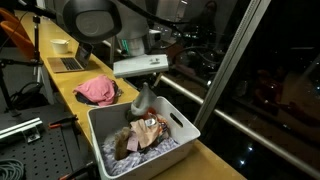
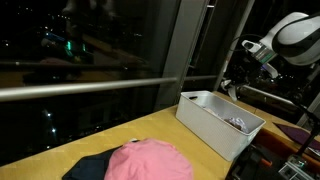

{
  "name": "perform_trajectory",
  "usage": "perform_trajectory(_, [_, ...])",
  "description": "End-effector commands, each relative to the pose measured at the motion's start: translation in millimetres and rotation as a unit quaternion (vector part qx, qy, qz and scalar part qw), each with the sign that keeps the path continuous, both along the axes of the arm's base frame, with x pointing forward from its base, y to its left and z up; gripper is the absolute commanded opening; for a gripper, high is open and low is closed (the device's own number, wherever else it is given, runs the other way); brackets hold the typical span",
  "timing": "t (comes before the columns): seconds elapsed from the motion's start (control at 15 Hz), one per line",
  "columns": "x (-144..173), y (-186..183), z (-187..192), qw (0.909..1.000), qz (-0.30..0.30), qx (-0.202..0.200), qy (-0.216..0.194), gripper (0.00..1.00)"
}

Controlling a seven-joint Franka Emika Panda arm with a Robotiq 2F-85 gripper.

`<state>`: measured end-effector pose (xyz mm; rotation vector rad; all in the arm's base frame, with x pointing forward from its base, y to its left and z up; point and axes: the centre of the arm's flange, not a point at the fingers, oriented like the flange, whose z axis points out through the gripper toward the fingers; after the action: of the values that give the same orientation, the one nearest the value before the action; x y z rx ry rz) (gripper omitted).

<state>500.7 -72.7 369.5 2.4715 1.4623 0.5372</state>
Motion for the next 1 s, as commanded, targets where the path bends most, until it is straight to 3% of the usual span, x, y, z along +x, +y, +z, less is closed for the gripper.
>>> perform_trajectory(0.0, [-25.8, -16.2, 5.9, 1.0000, -0.002, 0.006, -0.006, 0.55])
perform_trajectory(0.2, [-29.3, -4.2, 17.9, 0.9999, 0.009, 0.002, -0.015, 0.77])
perform_trajectory(0.4, [-12.3, 43.5, 24.3, 0.9991, 0.037, 0.004, -0.017, 0.98])
perform_trajectory(0.93, [32.8, 225.2, 5.5, 0.9919, 0.124, 0.017, 0.022, 1.00])
